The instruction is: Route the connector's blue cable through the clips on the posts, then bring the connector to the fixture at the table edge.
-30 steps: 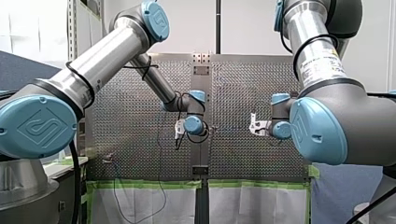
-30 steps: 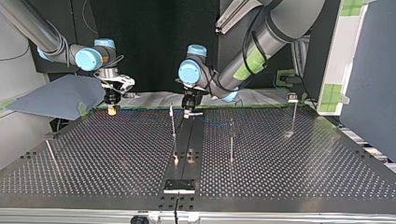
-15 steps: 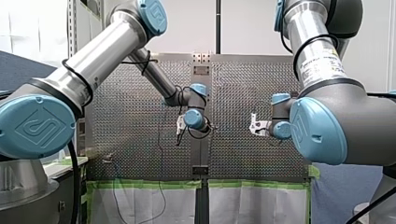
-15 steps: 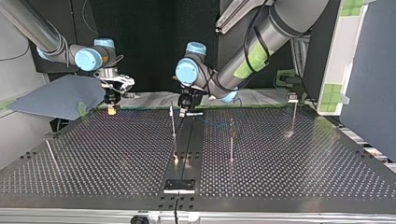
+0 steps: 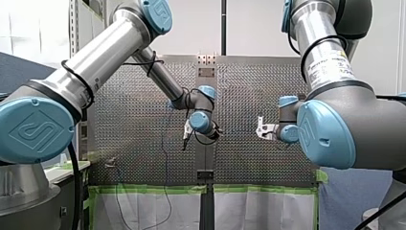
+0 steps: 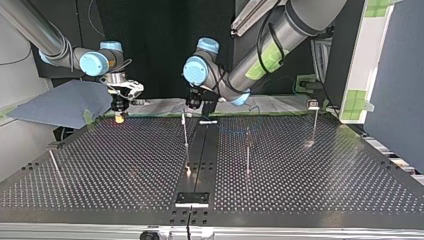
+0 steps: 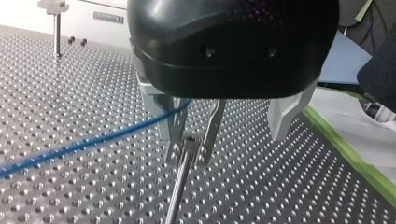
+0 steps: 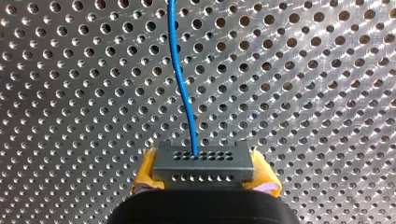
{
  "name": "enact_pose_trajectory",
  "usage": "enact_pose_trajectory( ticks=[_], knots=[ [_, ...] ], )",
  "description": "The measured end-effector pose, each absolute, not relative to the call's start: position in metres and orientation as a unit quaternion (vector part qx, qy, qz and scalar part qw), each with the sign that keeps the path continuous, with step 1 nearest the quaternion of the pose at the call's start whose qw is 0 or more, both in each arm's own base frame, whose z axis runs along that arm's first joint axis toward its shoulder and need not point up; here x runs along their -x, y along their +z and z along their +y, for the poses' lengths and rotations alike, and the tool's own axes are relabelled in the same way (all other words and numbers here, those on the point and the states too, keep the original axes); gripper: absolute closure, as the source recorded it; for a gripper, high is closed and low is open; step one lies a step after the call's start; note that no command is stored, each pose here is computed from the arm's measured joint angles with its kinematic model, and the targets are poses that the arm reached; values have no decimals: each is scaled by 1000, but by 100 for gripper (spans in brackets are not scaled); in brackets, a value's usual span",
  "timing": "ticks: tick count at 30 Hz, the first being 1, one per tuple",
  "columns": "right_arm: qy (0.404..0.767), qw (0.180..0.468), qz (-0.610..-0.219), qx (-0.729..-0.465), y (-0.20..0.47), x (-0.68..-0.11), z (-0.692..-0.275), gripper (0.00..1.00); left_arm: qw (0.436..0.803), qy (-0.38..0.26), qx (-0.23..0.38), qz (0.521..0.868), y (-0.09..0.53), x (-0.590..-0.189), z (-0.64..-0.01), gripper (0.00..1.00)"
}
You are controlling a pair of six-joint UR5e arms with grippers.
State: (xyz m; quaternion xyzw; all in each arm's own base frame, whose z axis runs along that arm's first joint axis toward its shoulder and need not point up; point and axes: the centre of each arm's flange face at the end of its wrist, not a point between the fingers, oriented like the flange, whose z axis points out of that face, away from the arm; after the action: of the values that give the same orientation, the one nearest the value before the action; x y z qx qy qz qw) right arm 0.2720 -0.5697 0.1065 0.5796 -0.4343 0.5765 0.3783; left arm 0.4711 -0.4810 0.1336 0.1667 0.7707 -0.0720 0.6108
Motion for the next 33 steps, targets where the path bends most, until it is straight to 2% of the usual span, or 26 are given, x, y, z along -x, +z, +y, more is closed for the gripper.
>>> enact_pose_trajectory(
  ticks=[15, 33],
  knots=[
    [575, 378, -435, -580, 106, -271, -570, 100, 618, -74, -169, 764, 142, -454, -497, 0],
    [578, 374, -436, -579, 106, -269, -571, 100, 616, -73, -159, 768, 142, -452, -496, 0]
  ],
)
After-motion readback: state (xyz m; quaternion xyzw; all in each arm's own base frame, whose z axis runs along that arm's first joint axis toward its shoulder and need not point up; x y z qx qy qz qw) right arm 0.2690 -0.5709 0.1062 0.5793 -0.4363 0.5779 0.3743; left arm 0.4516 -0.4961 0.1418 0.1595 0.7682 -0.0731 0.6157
